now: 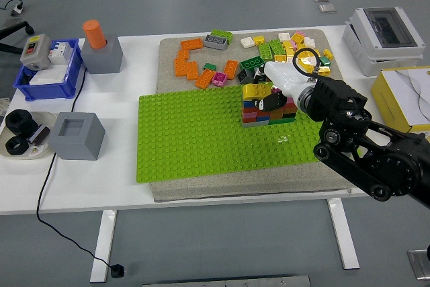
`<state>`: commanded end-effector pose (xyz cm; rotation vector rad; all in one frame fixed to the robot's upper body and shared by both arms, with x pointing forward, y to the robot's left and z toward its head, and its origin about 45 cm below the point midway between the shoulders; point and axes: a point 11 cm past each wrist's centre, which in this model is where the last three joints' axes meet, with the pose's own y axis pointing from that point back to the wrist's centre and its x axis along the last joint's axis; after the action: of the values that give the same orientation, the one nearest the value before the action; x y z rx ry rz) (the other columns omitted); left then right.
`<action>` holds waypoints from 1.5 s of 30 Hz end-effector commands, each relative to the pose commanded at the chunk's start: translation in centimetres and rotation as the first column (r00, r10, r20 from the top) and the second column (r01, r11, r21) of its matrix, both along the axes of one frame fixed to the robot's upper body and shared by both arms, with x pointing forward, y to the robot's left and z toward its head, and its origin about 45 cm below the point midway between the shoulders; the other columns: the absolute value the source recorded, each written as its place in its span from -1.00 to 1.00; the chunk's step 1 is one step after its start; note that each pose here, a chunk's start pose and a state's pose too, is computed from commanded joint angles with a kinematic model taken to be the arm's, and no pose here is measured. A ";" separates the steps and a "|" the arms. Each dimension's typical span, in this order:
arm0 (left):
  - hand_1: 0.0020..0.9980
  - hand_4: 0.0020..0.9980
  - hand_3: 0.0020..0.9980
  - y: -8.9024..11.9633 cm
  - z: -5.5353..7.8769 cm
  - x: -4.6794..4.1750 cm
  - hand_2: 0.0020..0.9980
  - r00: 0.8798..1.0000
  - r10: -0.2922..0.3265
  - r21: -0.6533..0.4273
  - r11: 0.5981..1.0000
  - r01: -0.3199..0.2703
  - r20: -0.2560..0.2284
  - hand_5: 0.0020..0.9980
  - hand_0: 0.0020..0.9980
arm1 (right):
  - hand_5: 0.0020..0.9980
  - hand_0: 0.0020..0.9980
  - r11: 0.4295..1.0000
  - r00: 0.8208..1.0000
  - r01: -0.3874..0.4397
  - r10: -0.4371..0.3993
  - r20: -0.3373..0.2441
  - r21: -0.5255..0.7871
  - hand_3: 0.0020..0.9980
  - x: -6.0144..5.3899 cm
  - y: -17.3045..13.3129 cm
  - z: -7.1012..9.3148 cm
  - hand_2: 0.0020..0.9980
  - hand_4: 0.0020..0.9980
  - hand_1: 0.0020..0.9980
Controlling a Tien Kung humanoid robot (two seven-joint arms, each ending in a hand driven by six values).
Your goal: Pick up the brick,pile it on top of brick,press brick,pick up the brick,pile it on top of brick,press brick
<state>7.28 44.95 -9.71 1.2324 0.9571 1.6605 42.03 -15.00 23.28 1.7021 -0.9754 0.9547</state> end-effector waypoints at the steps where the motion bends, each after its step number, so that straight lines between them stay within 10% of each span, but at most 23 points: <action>1: 0.17 0.22 0.16 0.0 0.0 0.01 0.10 1.000 0.000 0.000 1.000 0.000 0.000 -0.45 0.26 | -0.58 0.82 1.000 1.000 0.000 0.000 0.000 0.000 0.29 0.0 0.0 0.0 0.74 0.41 0.70; 45: 0.17 0.18 0.15 0.0 0.0 -0.11 0.10 1.000 -0.001 0.003 1.000 0.001 0.003 -0.45 0.26 | -0.59 0.83 1.000 1.000 0.003 -0.003 -0.001 -0.015 0.28 0.0 -0.4 -0.2 0.74 0.47 0.70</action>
<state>7.17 44.92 -9.74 1.2321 0.9529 1.6626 42.07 -15.40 23.12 1.6884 -0.9678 0.9569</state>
